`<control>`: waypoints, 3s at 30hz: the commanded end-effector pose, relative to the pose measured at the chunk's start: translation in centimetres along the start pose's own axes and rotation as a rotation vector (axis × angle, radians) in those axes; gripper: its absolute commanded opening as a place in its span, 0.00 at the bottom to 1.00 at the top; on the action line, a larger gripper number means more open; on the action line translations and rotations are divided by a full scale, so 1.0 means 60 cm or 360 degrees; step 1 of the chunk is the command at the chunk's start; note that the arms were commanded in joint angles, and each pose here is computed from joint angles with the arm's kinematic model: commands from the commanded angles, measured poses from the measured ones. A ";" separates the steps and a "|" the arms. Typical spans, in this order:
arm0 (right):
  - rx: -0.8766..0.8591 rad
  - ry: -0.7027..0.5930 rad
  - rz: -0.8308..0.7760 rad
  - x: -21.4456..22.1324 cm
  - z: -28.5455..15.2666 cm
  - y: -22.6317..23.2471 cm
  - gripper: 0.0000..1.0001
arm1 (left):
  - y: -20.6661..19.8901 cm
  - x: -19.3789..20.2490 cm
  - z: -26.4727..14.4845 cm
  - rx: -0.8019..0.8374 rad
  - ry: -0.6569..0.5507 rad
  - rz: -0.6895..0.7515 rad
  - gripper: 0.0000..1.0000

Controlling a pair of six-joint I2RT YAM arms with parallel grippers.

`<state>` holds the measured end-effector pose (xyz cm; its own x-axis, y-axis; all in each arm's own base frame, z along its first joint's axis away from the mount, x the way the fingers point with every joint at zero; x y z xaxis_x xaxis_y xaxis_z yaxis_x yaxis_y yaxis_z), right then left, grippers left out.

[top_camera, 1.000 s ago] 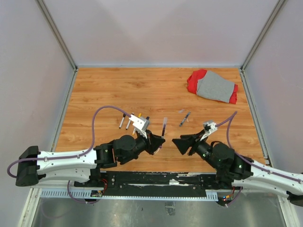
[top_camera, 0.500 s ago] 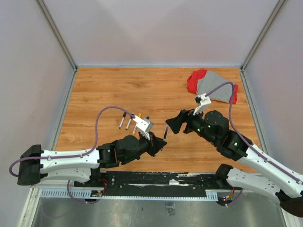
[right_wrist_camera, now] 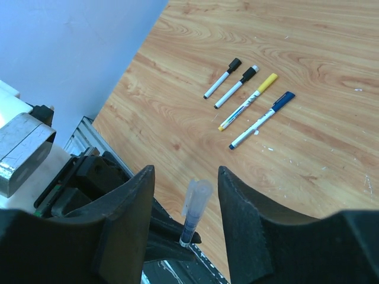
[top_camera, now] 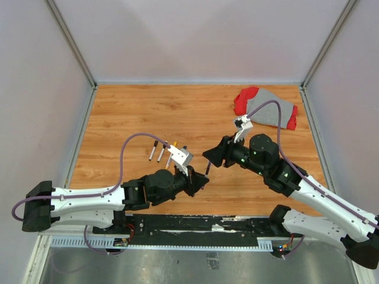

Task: Insert the pens into the pen caps
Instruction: Press the pen cap onto the pen.

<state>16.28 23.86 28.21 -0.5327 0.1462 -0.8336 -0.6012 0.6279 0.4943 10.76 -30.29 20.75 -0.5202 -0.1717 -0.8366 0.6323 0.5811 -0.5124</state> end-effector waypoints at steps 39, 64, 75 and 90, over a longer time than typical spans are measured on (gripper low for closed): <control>0.0092 0.0441 -0.0095 0.278 -0.018 -0.051 0.01 | -0.086 -0.181 -0.056 0.0273 -0.0531 -0.0182 0.01; 0.0171 0.0359 -0.0165 0.313 -0.026 -0.058 0.01 | -0.094 -0.177 -0.044 0.0290 -0.0510 -0.0174 0.01; -0.0010 0.0401 0.0077 0.353 -0.017 -0.028 0.01 | -0.095 -0.175 -0.041 0.0292 -0.0501 -0.0172 0.01; 0.0102 0.0319 -0.0165 0.330 -0.025 -0.032 0.00 | -0.093 -0.168 -0.033 0.0277 -0.0483 -0.0161 0.00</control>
<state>10.76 25.91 19.50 -0.4679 0.3751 -0.8003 -0.4859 0.6472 0.5874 7.42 -27.40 16.01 -0.5983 0.1444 -0.7882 0.6873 0.5982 -0.4121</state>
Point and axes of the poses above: each gripper's point midway between its finger pads, its own z axis out along the fingers, its own y axis along the line the jaws close on, x = y × z, the point moved 4 cm from there along -z, back along the fingers, and after that the axes turned 3 degrees about -z, right-handed, at the moved point
